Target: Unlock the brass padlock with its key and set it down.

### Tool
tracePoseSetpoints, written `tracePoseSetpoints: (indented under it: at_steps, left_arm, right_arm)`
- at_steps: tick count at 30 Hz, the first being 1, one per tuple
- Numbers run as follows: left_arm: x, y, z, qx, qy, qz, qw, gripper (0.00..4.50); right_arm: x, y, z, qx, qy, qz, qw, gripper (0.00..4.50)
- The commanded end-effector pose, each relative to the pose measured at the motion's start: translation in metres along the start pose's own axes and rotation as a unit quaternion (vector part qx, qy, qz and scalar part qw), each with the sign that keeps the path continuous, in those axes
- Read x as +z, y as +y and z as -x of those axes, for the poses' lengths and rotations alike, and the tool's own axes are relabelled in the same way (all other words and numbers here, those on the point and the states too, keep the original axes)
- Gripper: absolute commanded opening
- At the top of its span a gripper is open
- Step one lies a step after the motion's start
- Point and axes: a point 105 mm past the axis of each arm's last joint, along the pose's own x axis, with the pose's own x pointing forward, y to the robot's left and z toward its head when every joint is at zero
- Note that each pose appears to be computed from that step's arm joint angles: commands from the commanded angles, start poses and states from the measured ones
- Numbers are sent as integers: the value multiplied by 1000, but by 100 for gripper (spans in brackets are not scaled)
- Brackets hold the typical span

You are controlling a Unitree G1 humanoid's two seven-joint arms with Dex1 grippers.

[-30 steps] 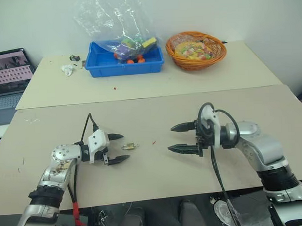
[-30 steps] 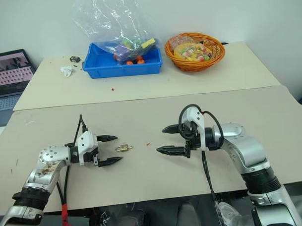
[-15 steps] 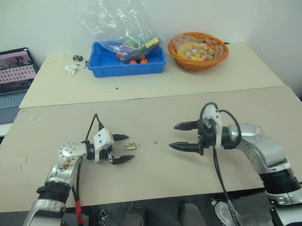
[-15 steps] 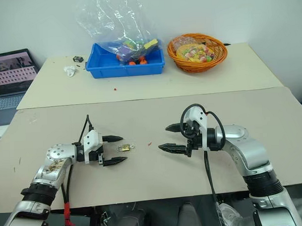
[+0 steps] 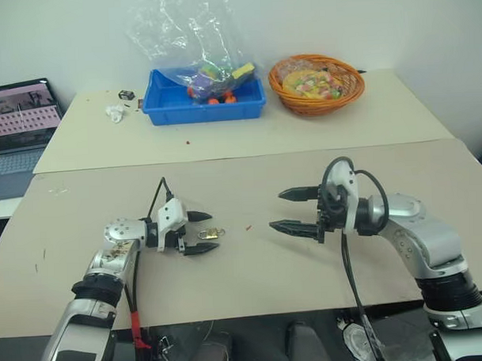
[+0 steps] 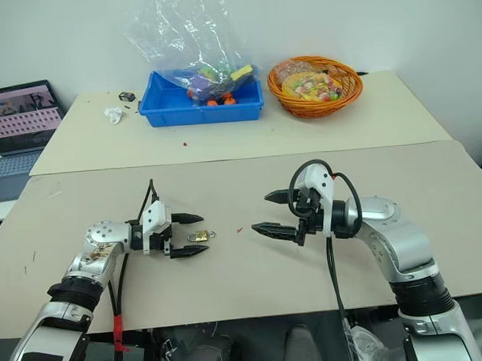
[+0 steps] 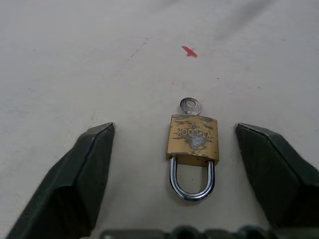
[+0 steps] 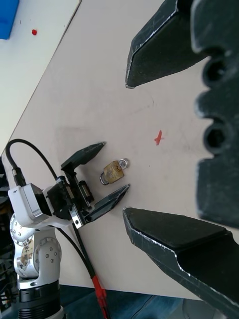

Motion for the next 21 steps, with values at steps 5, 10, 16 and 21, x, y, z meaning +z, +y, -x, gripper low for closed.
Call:
tracePoseSetpoints:
  at_steps: [5, 10, 16, 21]
  left_arm:
    - [-20, -8, 6, -3, 40, 18, 999, 90]
    - [-17, -11, 6, 2, 35, 12, 999, 82]
    - [46, -10, 2, 137, -32, -158, 977, 82]
    - [88, -26, 7, 189, -76, -307, 930, 82]
  right_arm:
    - [13, 0, 1, -4, -21, 18, 1000, 450]
    - [13, -2, -1, -3, -21, 18, 1000, 450]
    - [6, -4, -14, -15, 0, 0, 1000, 450]
    - [6, -8, -22, -20, 9, -38, 999, 450]
